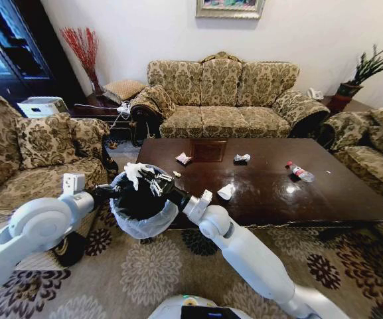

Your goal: Move to the front of the table and place the trash on the table into the trash bin.

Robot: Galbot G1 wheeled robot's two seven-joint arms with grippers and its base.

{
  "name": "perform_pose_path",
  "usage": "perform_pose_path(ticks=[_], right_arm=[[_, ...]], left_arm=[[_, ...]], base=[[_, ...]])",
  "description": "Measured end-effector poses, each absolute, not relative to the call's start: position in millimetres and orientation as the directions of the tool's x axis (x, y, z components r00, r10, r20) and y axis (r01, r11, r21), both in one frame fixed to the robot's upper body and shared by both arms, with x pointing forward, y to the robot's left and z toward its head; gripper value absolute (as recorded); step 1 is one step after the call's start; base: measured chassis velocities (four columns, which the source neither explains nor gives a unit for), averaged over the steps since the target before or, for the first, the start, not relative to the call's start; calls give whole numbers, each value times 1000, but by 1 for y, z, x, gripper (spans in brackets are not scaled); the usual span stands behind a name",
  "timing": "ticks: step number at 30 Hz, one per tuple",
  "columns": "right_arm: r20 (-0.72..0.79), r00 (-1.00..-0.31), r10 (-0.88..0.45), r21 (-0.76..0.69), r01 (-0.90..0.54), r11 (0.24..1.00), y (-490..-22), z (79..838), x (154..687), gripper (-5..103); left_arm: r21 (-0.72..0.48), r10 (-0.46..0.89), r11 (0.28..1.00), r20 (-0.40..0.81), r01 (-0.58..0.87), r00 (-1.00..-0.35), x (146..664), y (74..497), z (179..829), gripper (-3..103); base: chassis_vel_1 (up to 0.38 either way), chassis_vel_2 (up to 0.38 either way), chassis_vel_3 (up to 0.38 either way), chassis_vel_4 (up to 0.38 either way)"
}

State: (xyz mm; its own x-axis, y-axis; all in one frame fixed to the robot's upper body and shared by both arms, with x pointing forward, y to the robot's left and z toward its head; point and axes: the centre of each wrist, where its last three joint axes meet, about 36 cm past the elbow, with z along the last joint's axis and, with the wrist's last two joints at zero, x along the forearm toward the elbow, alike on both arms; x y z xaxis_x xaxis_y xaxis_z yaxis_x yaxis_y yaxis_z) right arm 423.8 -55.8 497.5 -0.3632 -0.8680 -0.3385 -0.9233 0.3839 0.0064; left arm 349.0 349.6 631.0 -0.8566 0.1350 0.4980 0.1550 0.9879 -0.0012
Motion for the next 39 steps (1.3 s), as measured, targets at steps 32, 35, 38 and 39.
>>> perform_pose_path(ticks=[32, 35, 38, 39], right_arm=[[-62, -923, -379, 196, -384, 902, -192, 424, 429, 100], [-45, -922, -384, 203, -385, 901, -191, 411, 439, 100], [-15, -917, -399, 186, -395, 900, -179, 393, 454, 100], [-15, -917, -399, 186, -395, 900, -179, 393, 454, 100]], left_arm=[[-3, -17, 1000, 396, -20, -918, 367, 407, 645, 0], [-7, -9, 1000, 387, -13, -922, 364, 404, 647, 0], [-17, 7, 1000, 377, 0, -926, 356, 397, 647, 0], [-17, 7, 1000, 377, 0, -926, 356, 397, 647, 0]], base=[[-1, 2, 2, -1], [-64, 87, 98, -62], [-161, 156, 156, -151], [-206, 182, 168, -167]])
